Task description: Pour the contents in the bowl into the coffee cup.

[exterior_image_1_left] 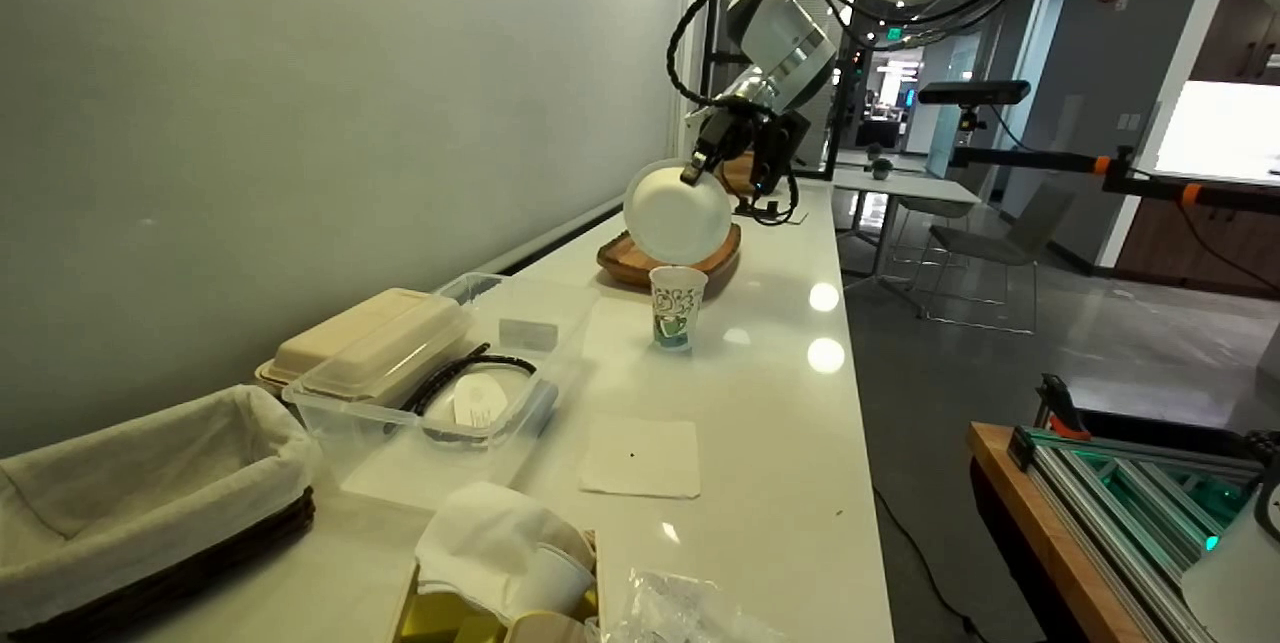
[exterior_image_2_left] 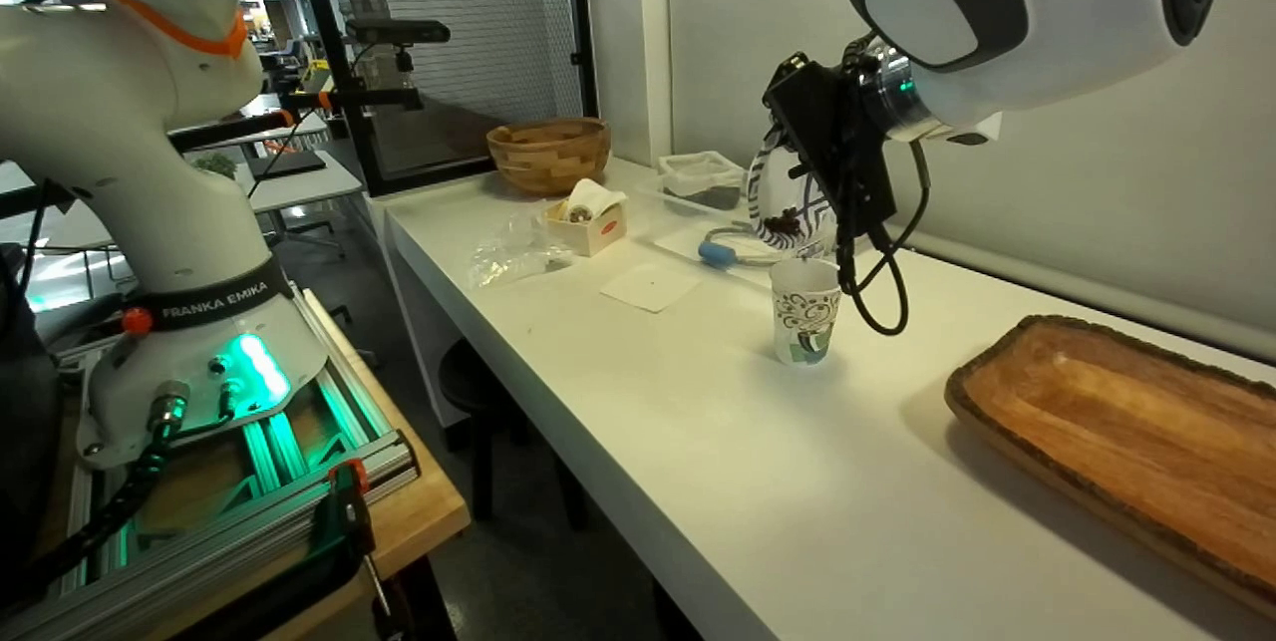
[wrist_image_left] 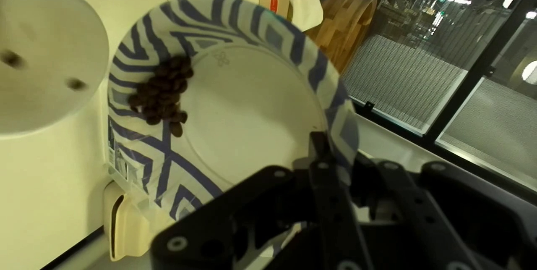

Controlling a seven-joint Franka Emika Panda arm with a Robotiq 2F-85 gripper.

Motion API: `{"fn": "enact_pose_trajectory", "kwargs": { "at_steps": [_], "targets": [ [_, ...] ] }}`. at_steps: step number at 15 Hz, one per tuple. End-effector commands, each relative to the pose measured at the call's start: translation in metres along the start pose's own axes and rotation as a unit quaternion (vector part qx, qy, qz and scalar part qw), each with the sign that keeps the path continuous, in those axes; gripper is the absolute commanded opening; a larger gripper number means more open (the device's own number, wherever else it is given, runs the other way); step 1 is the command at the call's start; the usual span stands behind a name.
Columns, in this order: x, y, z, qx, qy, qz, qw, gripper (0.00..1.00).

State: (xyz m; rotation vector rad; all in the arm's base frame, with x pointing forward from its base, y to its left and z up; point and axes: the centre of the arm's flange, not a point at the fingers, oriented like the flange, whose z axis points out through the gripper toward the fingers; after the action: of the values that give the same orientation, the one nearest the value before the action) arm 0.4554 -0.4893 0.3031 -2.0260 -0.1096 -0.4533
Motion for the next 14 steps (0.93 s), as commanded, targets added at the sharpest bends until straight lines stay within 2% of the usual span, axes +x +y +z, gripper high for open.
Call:
{"fn": "enact_pose_trajectory", "kwargs": {
  "at_steps": [1, 14],
  "targets": [
    [0.0032, 0.0058, -0.0050, 0.025, 0.005, 0.001, 0.9997, 0.02],
    [0.0000, 0.0048, -0.0115, 0.067, 0.022, -0.015, 0.9974, 0.02]
  ]
}}
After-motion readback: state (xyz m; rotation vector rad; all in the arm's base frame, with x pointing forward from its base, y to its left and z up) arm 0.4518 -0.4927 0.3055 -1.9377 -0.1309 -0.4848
